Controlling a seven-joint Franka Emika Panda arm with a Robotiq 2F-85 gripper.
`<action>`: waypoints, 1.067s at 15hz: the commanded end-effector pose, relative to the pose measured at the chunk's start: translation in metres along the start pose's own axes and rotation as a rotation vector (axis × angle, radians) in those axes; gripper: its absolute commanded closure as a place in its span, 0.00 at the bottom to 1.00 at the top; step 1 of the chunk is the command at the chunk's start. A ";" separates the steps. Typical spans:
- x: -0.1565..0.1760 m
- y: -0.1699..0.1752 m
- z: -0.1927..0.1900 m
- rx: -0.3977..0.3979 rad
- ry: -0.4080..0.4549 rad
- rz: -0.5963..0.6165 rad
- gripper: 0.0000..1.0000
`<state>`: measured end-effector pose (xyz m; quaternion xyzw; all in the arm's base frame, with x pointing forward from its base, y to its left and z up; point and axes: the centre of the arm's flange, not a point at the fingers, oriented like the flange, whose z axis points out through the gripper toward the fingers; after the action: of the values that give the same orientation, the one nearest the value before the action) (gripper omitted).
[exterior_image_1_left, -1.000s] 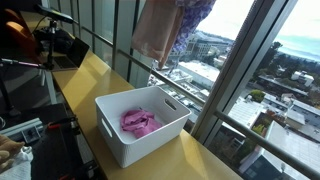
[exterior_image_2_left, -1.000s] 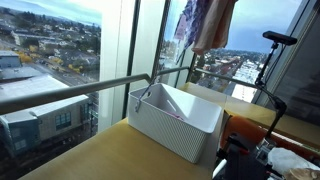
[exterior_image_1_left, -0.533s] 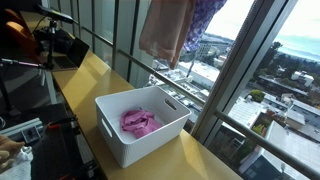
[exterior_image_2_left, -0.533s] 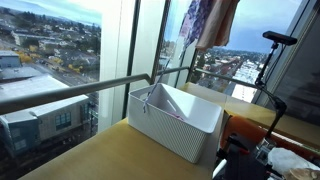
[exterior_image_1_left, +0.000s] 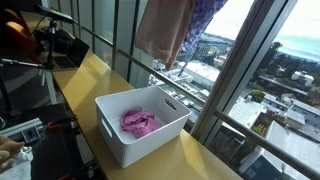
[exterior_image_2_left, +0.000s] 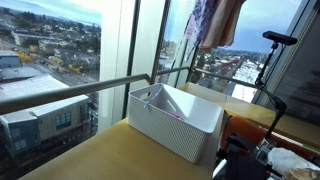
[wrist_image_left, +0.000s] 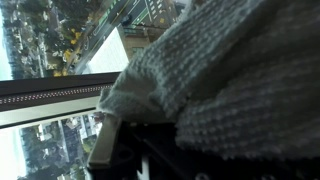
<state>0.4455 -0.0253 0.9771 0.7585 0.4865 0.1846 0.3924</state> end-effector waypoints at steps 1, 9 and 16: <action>0.001 0.059 -0.015 -0.030 -0.001 -0.022 1.00; 0.070 -0.023 0.096 0.099 0.054 -0.092 1.00; 0.102 -0.054 0.176 0.250 0.101 -0.118 1.00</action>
<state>0.5979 0.0093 0.8374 0.7634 0.5663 0.1229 0.2851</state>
